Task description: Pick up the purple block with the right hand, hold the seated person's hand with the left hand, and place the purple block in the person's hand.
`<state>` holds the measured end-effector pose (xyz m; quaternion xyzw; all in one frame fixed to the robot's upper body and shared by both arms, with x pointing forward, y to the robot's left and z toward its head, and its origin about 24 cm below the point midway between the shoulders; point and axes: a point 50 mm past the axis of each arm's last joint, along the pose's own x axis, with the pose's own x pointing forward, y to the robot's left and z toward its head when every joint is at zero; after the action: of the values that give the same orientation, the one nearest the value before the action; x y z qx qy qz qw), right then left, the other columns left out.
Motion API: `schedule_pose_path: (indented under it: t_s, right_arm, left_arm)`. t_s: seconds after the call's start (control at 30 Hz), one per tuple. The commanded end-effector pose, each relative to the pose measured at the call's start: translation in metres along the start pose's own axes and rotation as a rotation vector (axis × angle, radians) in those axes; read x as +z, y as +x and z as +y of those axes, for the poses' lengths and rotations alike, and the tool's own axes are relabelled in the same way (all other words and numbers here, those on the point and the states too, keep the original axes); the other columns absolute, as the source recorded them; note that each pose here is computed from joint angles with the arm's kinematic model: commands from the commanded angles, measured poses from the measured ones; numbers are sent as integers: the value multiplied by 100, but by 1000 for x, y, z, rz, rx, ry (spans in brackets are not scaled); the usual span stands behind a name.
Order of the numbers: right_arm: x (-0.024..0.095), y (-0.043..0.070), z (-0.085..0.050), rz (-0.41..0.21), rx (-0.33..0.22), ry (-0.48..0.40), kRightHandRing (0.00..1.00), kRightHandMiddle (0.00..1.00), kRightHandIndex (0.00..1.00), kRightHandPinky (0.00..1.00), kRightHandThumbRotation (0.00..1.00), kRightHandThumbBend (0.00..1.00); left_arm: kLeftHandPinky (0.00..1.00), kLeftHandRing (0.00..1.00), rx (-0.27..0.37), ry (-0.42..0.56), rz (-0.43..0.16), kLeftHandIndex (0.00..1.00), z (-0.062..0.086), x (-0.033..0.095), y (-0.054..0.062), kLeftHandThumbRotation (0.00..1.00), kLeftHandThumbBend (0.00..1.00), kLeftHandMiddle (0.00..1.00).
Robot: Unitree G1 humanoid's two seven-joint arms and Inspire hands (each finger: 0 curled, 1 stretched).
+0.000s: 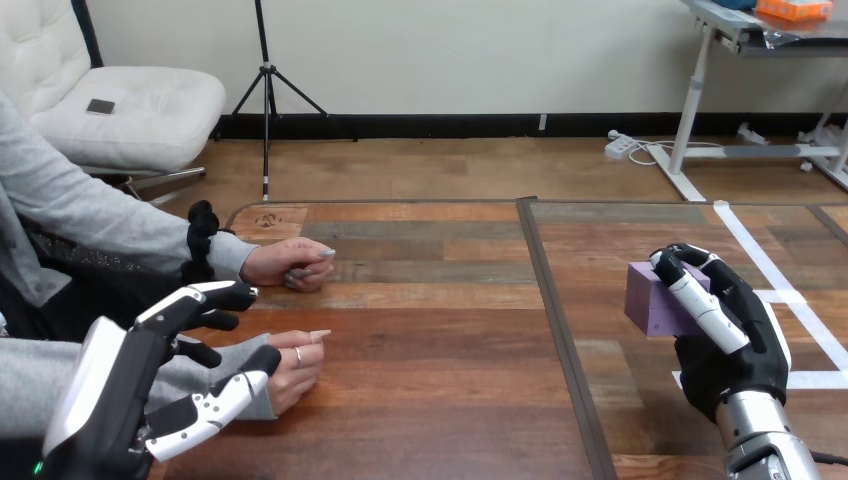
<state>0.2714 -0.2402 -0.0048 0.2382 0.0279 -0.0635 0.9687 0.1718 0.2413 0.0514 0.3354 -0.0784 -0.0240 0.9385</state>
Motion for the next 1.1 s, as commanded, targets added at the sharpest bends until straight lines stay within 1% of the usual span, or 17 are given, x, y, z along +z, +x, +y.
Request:
schedule_pose_path:
  t_s: [0.0,0.13,0.2,0.3,0.43,0.5,0.6,0.73,0.87,1.07]
  right_arm:
    - [20,11,14,-89,54,31,37,43,42,31,0,81]
    - [19,11,15,-85,52,23,36,43,42,31,0,81]
    - [18,11,15,-85,49,12,36,43,42,31,0,81]
    - [16,11,15,-87,56,3,37,43,42,31,0,82]
    - [15,11,16,-83,56,2,37,42,42,32,0,82]
    - [15,11,16,-77,51,3,37,42,42,32,0,82]
    - [14,11,16,-74,54,7,37,42,42,32,0,82]
    - [13,11,16,-70,55,9,37,42,42,33,0,83]
    - [13,11,17,-70,60,4,37,42,42,33,0,83]
    - [13,11,17,-65,66,13,37,42,42,32,0,82]
  left_arm:
    - [56,72,23,113,-63,75,17,17,13,45,81,76]
    - [59,74,9,167,-60,77,19,19,14,44,90,78]
    - [61,75,-9,224,-59,78,20,20,15,43,94,78]
    - [64,77,-21,261,-56,79,22,21,17,41,97,80]
    - [66,78,-29,303,-50,80,23,20,19,39,99,81]
    - [67,79,-34,364,-42,80,25,19,20,39,99,81]
    - [67,79,-36,418,-35,80,26,18,22,41,100,81]
    - [68,79,-41,444,-36,80,27,17,24,39,100,81]
    - [69,80,-53,496,-38,80,29,16,28,38,100,82]
    - [69,79,-55,545,-40,79,31,15,32,40,100,81]
